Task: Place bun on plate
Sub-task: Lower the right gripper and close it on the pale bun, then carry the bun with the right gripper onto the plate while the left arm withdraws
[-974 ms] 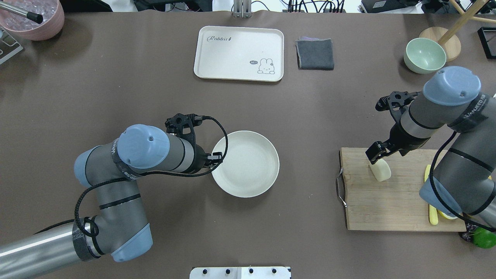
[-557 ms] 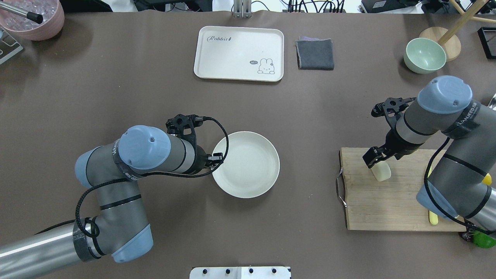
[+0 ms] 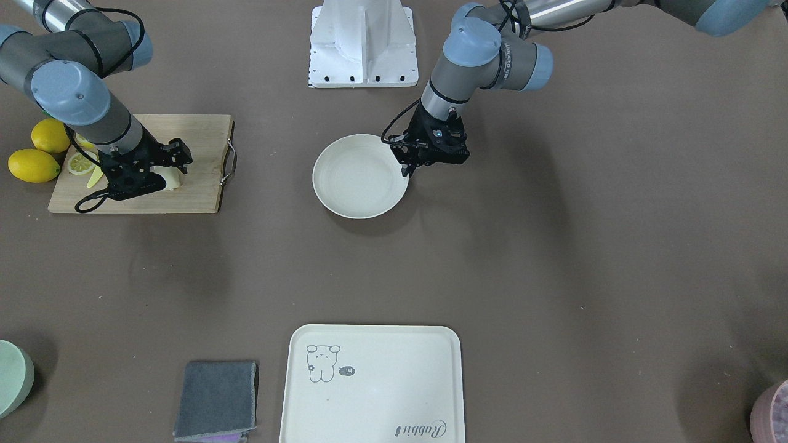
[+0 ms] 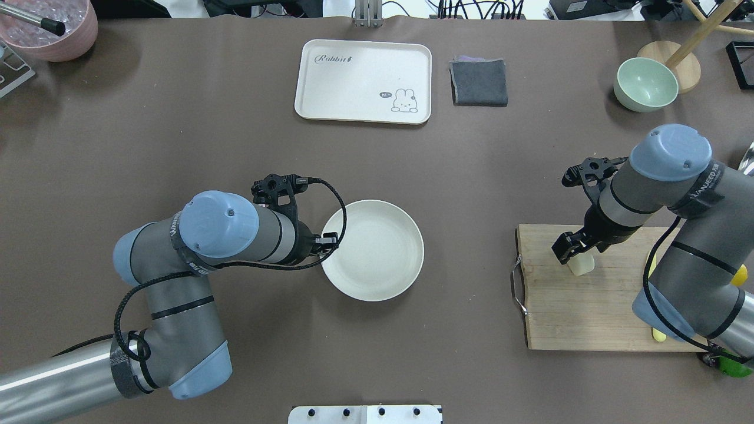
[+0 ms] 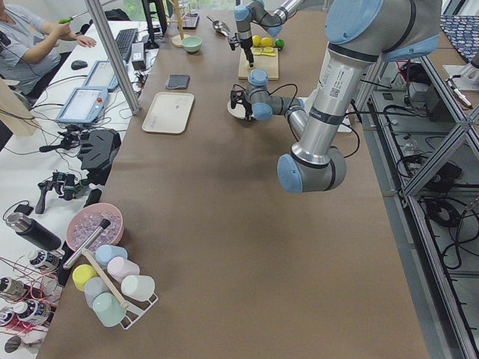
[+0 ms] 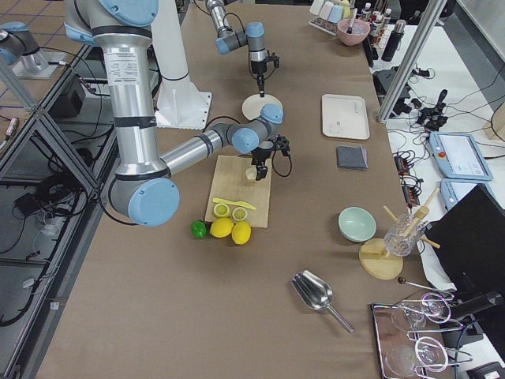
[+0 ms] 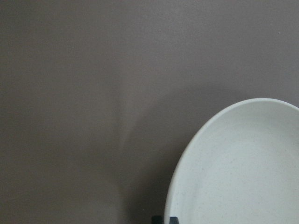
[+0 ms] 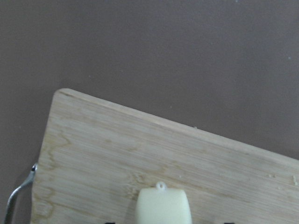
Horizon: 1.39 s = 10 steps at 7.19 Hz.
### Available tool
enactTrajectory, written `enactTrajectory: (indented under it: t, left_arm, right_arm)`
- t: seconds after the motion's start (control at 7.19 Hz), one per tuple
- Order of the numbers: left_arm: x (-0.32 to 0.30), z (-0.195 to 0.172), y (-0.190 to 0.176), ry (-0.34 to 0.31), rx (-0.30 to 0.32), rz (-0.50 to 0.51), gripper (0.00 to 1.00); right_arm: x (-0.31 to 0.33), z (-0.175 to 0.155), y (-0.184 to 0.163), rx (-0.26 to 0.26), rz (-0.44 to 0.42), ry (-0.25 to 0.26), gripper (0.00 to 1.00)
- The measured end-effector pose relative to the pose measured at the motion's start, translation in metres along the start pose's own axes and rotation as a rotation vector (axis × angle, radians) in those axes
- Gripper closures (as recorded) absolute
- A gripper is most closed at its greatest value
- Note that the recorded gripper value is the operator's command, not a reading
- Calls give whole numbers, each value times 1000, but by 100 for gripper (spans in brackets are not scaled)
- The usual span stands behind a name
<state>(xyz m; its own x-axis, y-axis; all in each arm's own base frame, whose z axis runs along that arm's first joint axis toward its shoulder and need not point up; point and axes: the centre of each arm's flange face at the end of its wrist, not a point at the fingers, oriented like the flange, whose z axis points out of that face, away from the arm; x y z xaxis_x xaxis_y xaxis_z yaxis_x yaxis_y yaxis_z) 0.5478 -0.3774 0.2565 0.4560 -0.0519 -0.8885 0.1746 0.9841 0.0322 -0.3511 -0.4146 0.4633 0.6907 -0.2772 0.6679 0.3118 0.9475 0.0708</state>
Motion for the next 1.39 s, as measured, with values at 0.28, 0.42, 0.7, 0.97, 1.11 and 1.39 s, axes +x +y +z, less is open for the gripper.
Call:
enactTrajectory:
  t: [0.28, 0.42, 0.7, 0.97, 1.11, 1.39]
  left_arm:
    - [0, 0, 0, 0, -1, 0, 12]
    - [-1, 1, 0, -1, -2, 0, 3]
    - [1, -1, 0, 2, 1, 0, 3]
    - [1, -12, -5, 19, 12, 0, 3]
    - [-2, -25, -14, 30, 29, -4, 3]
    - [-49, -54, -36, 7, 72, -22, 3]
  right_arm:
    - [1, 3, 0, -6, 2, 3, 44]
    - [0, 3, 0, -5, 1, 1, 51]
    - [-3, -1, 0, -1, -4, -6, 57]
    - [-10, -10, 0, 7, -13, -22, 58]
    - [-14, -18, -1, 10, -13, -40, 58]
    - [-30, -45, -23, 46, 1, -88, 57]
